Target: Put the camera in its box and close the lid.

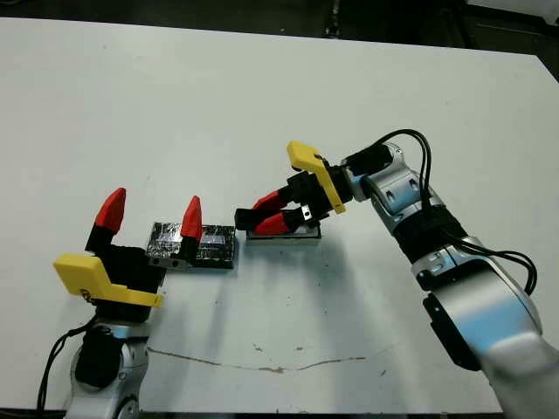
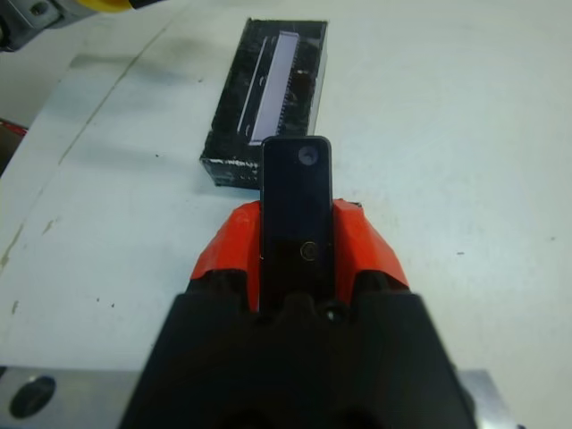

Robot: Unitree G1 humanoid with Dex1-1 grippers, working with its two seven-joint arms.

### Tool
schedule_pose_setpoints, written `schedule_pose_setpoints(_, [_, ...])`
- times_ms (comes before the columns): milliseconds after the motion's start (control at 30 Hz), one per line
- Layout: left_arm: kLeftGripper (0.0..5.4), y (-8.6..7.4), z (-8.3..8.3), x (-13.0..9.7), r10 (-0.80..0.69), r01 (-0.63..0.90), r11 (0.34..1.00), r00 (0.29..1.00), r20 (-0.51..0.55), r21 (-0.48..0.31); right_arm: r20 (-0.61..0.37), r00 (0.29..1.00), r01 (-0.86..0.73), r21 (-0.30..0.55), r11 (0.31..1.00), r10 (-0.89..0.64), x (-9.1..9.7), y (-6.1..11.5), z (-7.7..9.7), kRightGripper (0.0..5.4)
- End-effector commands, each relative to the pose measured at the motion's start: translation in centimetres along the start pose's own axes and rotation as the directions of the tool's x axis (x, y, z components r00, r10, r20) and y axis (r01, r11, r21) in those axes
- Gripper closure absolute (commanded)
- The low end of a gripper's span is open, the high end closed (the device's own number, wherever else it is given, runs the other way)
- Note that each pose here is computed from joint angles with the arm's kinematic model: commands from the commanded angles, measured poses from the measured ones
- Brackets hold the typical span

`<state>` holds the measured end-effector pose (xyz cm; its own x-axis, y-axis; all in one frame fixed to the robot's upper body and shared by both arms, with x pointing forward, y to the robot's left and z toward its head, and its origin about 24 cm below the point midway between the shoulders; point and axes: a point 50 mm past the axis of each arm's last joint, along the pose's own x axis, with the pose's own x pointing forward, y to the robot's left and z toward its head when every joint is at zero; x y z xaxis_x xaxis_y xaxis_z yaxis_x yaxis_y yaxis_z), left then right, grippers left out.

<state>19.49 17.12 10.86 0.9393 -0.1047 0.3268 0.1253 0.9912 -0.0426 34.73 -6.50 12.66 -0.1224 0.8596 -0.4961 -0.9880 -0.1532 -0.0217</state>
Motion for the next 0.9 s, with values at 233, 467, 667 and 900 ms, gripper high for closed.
schedule_pose_setpoints(233, [0.0,-0.1,-0.4,-0.1,-0.003,0.002,1.0,1.0,-0.018,-0.024,-0.024,0.999,0.042,0.002,0.999,-0.042,-1.6,-0.4,-0.5,3.75])
schedule_pose_setpoints(467, [0.0,0.0,-0.3,-0.1,-0.008,0.008,1.0,1.0,-0.012,0.004,-0.03,0.998,0.059,0.035,0.998,-0.058,-2.2,-0.2,-1.2,3.75])
schedule_pose_setpoints(667, [0.0,0.1,-0.2,-0.1,0.002,-0.002,1.0,1.0,-0.017,0.003,-0.011,0.998,0.058,0.042,0.997,-0.057,-2.4,0.2,-2.3,3.75])
schedule_pose_setpoints(900, [0.0,0.1,-0.1,-0.1,0.005,-0.005,1.0,1.0,-0.009,0.012,-0.063,0.996,0.067,-0.009,0.998,-0.068,-2.9,0.6,-3.2,3.75])
